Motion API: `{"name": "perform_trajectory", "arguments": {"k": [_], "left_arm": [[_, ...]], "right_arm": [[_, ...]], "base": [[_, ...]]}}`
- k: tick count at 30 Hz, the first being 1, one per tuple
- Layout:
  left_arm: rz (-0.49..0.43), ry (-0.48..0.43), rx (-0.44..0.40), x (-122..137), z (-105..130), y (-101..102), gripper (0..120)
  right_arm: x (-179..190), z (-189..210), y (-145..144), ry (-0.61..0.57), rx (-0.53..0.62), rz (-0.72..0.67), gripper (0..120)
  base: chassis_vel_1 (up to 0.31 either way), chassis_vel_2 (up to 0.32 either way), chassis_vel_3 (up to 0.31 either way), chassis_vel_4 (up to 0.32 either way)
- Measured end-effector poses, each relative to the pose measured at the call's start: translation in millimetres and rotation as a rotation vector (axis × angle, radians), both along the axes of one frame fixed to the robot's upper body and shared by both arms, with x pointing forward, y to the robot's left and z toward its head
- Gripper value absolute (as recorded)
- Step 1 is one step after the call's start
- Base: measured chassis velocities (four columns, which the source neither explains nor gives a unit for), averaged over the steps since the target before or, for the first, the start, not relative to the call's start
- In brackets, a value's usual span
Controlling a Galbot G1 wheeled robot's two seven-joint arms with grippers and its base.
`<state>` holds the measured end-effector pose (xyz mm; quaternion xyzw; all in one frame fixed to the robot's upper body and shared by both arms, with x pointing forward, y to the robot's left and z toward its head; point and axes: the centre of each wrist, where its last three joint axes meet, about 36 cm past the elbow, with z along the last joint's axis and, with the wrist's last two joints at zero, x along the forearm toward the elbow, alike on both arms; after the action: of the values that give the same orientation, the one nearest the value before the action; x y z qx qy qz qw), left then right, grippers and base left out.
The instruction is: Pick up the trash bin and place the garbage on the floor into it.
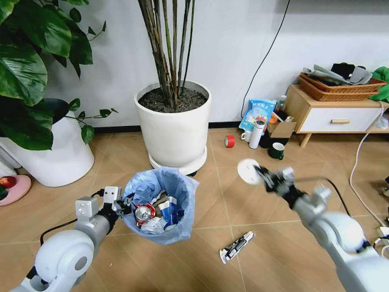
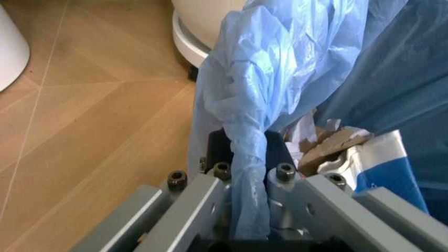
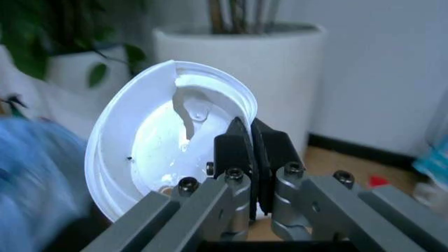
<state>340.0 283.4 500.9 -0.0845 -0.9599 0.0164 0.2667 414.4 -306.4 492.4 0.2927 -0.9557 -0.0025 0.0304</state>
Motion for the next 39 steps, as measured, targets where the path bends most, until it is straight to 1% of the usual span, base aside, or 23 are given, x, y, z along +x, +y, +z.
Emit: {"name": "perform_trajectory", "arguments": {"k": [1, 2, 5, 7, 8, 11, 12, 13, 14, 16, 17, 19, 25, 28, 29, 31, 33, 34, 35, 36, 37, 39], "left_arm": [[0.0, 0.003, 0.001, 2, -1, 1, 0], [0.0, 0.003, 0.001, 2, -1, 1, 0], [0.002, 0.003, 0.003, 7, -2, 3, 0], [0.001, 0.004, 0.001, 10, -2, 3, 0], [0.001, 0.004, 0.001, 10, -2, 3, 0], [0.002, 0.004, -0.002, 14, -3, 4, 0], [0.003, 0.003, -0.002, 15, -3, 4, 0], [0.003, 0.003, -0.002, 15, -3, 4, 0], [0.004, 0.002, -0.004, 16, -4, 4, 0], [0.006, 0.0, -0.01, 18, -4, 4, 0], [0.006, 0.0, -0.01, 18, -4, 4, 0], [0.009, -0.003, -0.016, 21, -3, 4, 0], [0.009, -0.01, -0.025, 24, -2, 2, 0], [0.01, -0.013, -0.025, 25, -1, 4, 0], [0.01, -0.013, -0.025, 25, -1, 4, 0], [0.011, -0.015, -0.025, 25, 0, 4, 0], [0.01, -0.016, -0.027, 24, 0, 4, 0], [0.01, -0.016, -0.027, 24, 0, 4, 0], [0.01, -0.017, -0.028, 24, 1, 3, 0], [0.01, -0.017, -0.029, 24, 1, 3, 0], [0.01, -0.017, -0.029, 24, 1, 3, 0], [0.01, -0.017, -0.03, 23, 1, 3, 0]], "right_arm": [[6, 15, 10, -0.004, 0.009, 0.048, 0], [6, 15, 10, -0.004, 0.009, 0.048, 0], [18, 38, 35, -0.007, 0.034, 0.163, 0], [23, 44, 53, 0.008, 0.056, 0.234, 0], [23, 44, 53, 0.008, 0.056, 0.234, 0], [32, 52, 81, 0.006, 0.055, 0.325, 0], [34, 53, 90, 0.005, 0.051, 0.347, 0], [34, 53, 90, 0.005, 0.051, 0.347, 0], [37, 54, 97, 0.002, 0.048, 0.363, 0], [40, 55, 115, 0.005, 0.039, 0.411, 0], [40, 55, 115, 0.005, 0.039, 0.411, 0], [38, 50, 131, 0.013, 0.025, 0.459, 0], [28, 38, 145, 0.023, -0.014, 0.504, 0], [23, 33, 149, 0.025, -0.031, 0.526, 10], [23, 33, 149, 0.025, -0.031, 0.526, 10], [21, 29, 152, 0.027, -0.036, 0.534, 20], [19, 27, 154, 0.03, -0.037, 0.539, 27], [19, 27, 154, 0.03, -0.037, 0.539, 27], [19, 26, 154, 0.033, -0.037, 0.54, 34], [18, 26, 154, 0.033, -0.037, 0.541, 37], [18, 26, 154, 0.033, -0.037, 0.541, 37], [18, 26, 154, 0.033, -0.036, 0.541, 49]], "base": [[0.0, 0.0, 0.0, 0.0], [0.0, 0.0, 0.0, 0.0], [0.0, 0.0, 0.0, 0.0], [0.0, 0.0, 0.0, 0.0], [0.0, 0.0, 0.0, 0.0], [0.0, 0.0, 0.0, 0.0], [0.0, 0.0, 0.0, 0.0], [0.0, 0.0, 0.0, 0.0], [0.0, 0.0, 0.0, 0.0], [0.0, 0.0, 0.0, 0.0], [0.0, 0.0, 0.0, 0.0], [0.0, 0.0, 0.0, 0.0], [0.0, 0.0, 0.0, 0.0], [0.0, 0.0, 0.0, 0.0], [0.0, 0.0, 0.0, 0.0], [0.0, 0.0, 0.0, 0.0], [0.0, 0.0, 0.0, 0.0], [0.0, 0.0, 0.0, 0.0], [0.0, 0.0, 0.0, 0.0], [0.0, 0.0, 0.0, 0.0], [0.0, 0.0, 0.0, 0.0], [0.0, 0.0, 0.0, 0.0]]}}
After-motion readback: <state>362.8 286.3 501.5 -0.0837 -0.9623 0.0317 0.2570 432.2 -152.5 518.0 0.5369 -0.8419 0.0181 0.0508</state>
